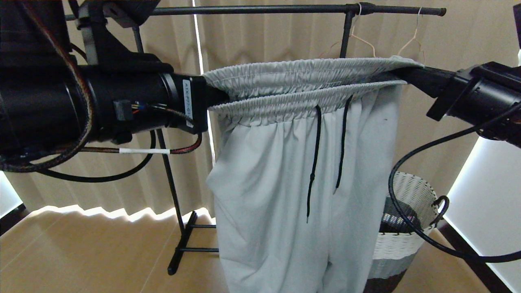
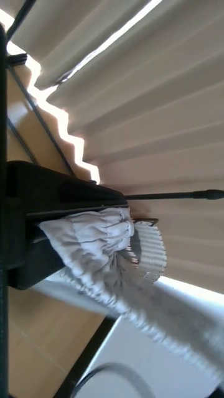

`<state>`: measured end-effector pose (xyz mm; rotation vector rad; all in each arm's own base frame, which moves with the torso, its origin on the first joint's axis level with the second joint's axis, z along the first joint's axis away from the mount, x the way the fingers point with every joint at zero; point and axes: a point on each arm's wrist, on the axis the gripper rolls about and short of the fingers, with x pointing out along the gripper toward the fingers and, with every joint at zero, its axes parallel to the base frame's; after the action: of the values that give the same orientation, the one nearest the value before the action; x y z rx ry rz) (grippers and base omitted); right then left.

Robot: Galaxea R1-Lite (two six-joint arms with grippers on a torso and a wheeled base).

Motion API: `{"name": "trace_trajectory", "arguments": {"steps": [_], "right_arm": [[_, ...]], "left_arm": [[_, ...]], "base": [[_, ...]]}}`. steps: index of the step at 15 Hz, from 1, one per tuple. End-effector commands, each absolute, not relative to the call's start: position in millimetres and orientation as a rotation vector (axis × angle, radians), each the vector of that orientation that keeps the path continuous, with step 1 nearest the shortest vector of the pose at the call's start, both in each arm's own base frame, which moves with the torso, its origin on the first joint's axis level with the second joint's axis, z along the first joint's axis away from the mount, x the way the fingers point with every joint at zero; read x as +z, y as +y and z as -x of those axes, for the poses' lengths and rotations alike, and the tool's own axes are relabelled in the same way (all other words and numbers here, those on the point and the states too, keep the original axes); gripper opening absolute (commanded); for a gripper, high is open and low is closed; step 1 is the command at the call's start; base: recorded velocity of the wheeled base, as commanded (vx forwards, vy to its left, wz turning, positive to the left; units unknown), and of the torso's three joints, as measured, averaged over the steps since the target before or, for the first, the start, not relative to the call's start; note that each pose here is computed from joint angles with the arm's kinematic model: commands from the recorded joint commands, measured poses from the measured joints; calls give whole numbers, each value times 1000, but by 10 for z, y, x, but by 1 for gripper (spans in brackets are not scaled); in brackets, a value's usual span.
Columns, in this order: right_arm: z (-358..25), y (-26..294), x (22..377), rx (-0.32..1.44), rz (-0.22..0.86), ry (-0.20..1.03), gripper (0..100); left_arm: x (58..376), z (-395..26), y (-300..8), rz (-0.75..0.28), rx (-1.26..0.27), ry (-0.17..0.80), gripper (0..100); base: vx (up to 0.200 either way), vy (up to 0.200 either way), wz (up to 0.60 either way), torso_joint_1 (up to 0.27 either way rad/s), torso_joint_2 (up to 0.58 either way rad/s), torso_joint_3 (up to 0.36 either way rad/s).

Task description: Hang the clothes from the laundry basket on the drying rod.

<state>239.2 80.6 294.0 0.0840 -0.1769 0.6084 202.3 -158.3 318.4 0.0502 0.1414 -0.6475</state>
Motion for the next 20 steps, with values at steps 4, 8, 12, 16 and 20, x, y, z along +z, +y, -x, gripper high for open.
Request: {"name": "trace_trajectory", "arguments": {"steps": [4,8,12,16,20], "right_arm": [[-2610,1022,2766,651,-100,-96,0],[-2631,1025,2734,647,-96,-84,0],[-2498,844,2810,583,-40,-69,0],[-2480,814,2667,509,-41,4,0],[-2595,843,2748,484,-42,-22,0]], "left_arm": [[3119,-1856,-1561,-58,-681,154,0],[3130,-1847,-1593,-61,-692,146,0],[3246,-2206,-1677,-92,-631,55,0],[3009,-2449,-1820,-129,-617,101,0],[3019,-2465,-1791,-129,-606,97,0]], "base": [[0,0,0,0,0,0],[0,0,0,0,0,0],[0,0,0,0,0,0],[0,0,0,0,0,0],[0,0,0,0,0,0]]}}
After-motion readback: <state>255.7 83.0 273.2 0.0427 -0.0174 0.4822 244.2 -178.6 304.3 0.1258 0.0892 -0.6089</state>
